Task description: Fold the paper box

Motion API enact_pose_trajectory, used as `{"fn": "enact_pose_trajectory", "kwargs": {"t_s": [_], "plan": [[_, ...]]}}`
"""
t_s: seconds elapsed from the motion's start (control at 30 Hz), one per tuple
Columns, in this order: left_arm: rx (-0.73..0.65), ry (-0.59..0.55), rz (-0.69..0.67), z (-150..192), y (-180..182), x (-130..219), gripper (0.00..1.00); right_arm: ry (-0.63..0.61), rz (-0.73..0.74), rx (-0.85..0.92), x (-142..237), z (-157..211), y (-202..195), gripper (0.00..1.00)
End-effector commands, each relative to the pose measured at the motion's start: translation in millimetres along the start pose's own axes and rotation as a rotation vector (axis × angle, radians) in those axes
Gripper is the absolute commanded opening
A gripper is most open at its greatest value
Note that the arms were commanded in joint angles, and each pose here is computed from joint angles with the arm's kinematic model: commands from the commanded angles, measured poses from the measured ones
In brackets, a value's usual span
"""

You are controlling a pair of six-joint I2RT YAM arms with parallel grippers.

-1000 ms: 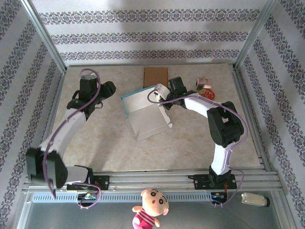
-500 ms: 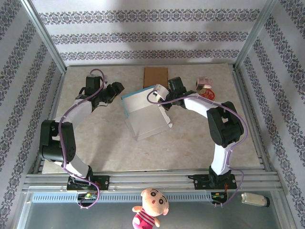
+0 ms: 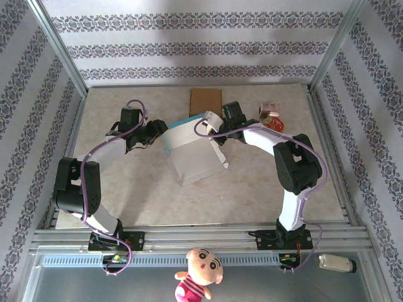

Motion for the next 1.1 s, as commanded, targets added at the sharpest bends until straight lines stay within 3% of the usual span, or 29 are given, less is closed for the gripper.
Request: {"fn": "enact_pose_trajectory", "kwargs": {"t_s": [0.0, 0.27, 0.4, 0.5, 0.73, 1.07], "plan": [[-0.030, 0.002, -0.023, 7.3, 4.0, -0.4, 0.44, -0.083, 0.006, 0.023, 24.5, -15.5, -3.6, 0.10], [-0.056, 0.012, -0.015, 17.5, 2.9, -0.9, 0.41, -0.193, -0.036, 0.046, 60.2, -19.2, -2.7, 0.20], [-0.078, 0.008, 0.002, 21.2, -3.2, 2.0, 0.41, -0.232, 0.007, 0.046, 78.4, -10.5, -24.9, 0.29], [-0.093, 0.002, 0.008, 22.6, -6.5, 3.4, 0.41, -0.227, 0.035, 0.062, 81.9, 3.3, -47.3, 0.30], [-0.112, -0.006, 0.011, 23.4, -11.8, 5.4, 0.41, -0.226, 0.024, 0.145, 65.7, 21.5, -72.6, 0.31], [-0.140, -0.021, -0.001, 24.0, -17.2, 9.4, 0.41, -0.258, -0.106, 0.270, 27.7, 19.0, -65.5, 0.38]]}}
Point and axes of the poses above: each hand's point on the last joint's axis, 136 mm out from that joint toward the fingers, its own x axis back along the fingers, its own y axis along the line the jaws close on, z = x × y, the point moved 10 cm from there along x, back along the fingers, and after that the axes turned 3 degrees about x, right-handed, at the moved point
